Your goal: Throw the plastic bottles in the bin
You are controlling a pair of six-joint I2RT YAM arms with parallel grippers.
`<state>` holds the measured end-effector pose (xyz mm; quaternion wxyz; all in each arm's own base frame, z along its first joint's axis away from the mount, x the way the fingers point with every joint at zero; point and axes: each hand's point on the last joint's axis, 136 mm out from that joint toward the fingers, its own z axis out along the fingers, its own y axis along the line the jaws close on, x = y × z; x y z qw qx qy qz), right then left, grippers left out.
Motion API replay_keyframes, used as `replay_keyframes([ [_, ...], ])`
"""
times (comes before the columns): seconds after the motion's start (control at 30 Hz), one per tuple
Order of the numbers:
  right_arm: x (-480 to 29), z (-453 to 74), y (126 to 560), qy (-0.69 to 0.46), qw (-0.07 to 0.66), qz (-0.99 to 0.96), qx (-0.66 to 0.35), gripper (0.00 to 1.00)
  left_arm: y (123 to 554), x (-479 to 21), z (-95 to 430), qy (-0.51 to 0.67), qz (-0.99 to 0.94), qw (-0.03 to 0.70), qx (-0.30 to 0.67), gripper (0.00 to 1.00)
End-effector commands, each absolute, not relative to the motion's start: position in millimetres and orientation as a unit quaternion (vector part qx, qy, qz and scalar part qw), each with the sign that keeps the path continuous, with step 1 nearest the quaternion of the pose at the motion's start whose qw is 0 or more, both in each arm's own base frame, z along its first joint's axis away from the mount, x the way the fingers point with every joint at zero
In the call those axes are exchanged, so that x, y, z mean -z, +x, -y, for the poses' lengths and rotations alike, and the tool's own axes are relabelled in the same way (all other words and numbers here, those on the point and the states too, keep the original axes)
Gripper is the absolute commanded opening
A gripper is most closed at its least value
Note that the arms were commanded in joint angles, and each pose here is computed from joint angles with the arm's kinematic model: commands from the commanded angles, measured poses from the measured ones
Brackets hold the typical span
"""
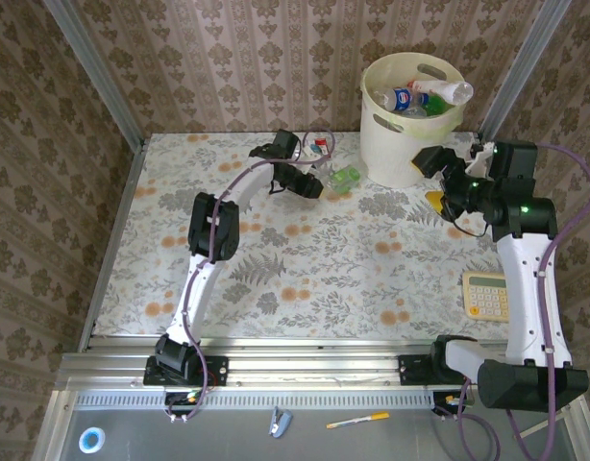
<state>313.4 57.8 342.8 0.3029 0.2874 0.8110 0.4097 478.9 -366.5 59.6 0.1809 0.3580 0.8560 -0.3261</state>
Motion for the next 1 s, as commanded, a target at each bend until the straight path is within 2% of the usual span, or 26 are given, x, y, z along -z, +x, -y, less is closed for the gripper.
replay_keyframes([
  [0.0,-342.3,-63.2,306.7,0.282,0.298,-0.810,-0.420,1.00,470.7,-59.7,364.6,0.366,-0.851,0.170,0.336,0.24],
  [0.23,-332.4,-62.0,307.3,0.291,0.296,-0.807,-0.420,1.00,456.1,-66.1,357.1,0.373,-0.850,0.169,0.332,0.15],
  [0.5,-304.3,-62.1,308.1,0.303,0.279,-0.814,-0.410,1.00,434.5,-77.6,346.1,0.381,-0.848,0.180,0.321,0.14],
  [0.63,-292.8,-66.2,307.6,0.301,0.271,-0.820,-0.404,1.00,430.7,-93.7,338.2,0.347,-0.851,0.199,0.342,0.16],
  [0.73,-289.0,-68.2,306.9,0.299,0.269,-0.823,-0.401,1.00,433.0,-110.7,330.3,0.311,-0.853,0.224,0.355,0.26],
  [0.87,-287.0,-69.5,307.1,0.298,0.267,-0.824,-0.401,1.00,450.3,-131.9,312.0,0.233,-0.864,0.243,0.374,0.64],
  [0.97,-286.6,-70.3,307.3,0.296,0.266,-0.826,-0.400,1.00,461.1,-144.0,307.7,0.177,-0.871,0.256,0.379,0.84],
])
